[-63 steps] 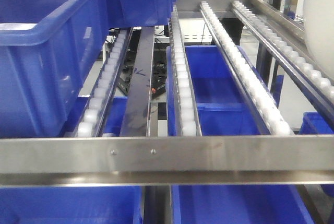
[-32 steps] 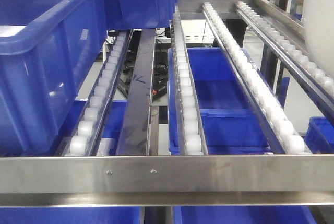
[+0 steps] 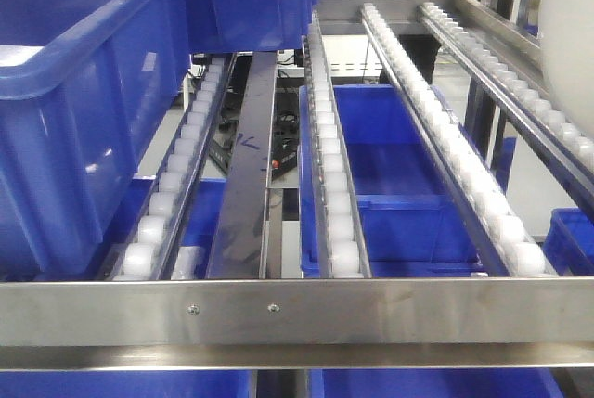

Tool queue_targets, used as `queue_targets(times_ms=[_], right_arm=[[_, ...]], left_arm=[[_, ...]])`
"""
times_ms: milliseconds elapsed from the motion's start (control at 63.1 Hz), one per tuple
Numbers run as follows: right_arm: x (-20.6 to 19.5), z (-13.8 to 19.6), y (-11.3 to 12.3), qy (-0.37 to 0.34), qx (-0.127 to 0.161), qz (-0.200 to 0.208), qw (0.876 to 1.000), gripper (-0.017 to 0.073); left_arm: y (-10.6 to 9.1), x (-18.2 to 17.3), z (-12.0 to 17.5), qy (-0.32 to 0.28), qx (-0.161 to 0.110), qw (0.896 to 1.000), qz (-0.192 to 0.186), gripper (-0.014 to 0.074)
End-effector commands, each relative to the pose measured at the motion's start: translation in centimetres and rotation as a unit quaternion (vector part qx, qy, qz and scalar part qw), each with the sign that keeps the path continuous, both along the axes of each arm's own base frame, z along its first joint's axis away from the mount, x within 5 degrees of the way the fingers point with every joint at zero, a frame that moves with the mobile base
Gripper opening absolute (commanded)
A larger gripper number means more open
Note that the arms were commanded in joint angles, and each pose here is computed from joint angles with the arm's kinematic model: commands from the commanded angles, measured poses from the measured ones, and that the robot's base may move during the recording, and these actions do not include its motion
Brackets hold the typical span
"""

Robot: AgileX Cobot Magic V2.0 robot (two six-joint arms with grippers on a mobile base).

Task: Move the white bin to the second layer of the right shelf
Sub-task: 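Extend the right arm carrying the white bin over the roller lane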

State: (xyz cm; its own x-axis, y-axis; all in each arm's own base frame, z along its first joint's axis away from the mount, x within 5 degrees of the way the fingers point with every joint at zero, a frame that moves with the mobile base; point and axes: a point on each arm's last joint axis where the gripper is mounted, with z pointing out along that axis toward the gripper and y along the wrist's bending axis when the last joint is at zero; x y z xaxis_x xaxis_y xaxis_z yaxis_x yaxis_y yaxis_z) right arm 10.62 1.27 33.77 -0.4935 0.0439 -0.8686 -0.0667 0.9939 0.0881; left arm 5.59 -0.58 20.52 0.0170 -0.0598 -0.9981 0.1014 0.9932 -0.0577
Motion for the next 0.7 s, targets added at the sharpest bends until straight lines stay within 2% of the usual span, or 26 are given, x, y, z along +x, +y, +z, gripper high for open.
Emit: queue_targets(times_ms=[0, 681], right_arm=[[0.44, 1.63, -0.05, -0.058, 0.005, -0.004, 0.998, 0.0049], [0.44, 1.63, -0.05, -0.058, 0.005, -0.004, 0.998, 0.0049]], left_arm=[[0.02, 0.10, -0.47, -0.025, -0.007, 1.000, 0.000, 0.0085], [0.02, 0.10, -0.47, -0.025, -0.007, 1.000, 0.000, 0.0085]])
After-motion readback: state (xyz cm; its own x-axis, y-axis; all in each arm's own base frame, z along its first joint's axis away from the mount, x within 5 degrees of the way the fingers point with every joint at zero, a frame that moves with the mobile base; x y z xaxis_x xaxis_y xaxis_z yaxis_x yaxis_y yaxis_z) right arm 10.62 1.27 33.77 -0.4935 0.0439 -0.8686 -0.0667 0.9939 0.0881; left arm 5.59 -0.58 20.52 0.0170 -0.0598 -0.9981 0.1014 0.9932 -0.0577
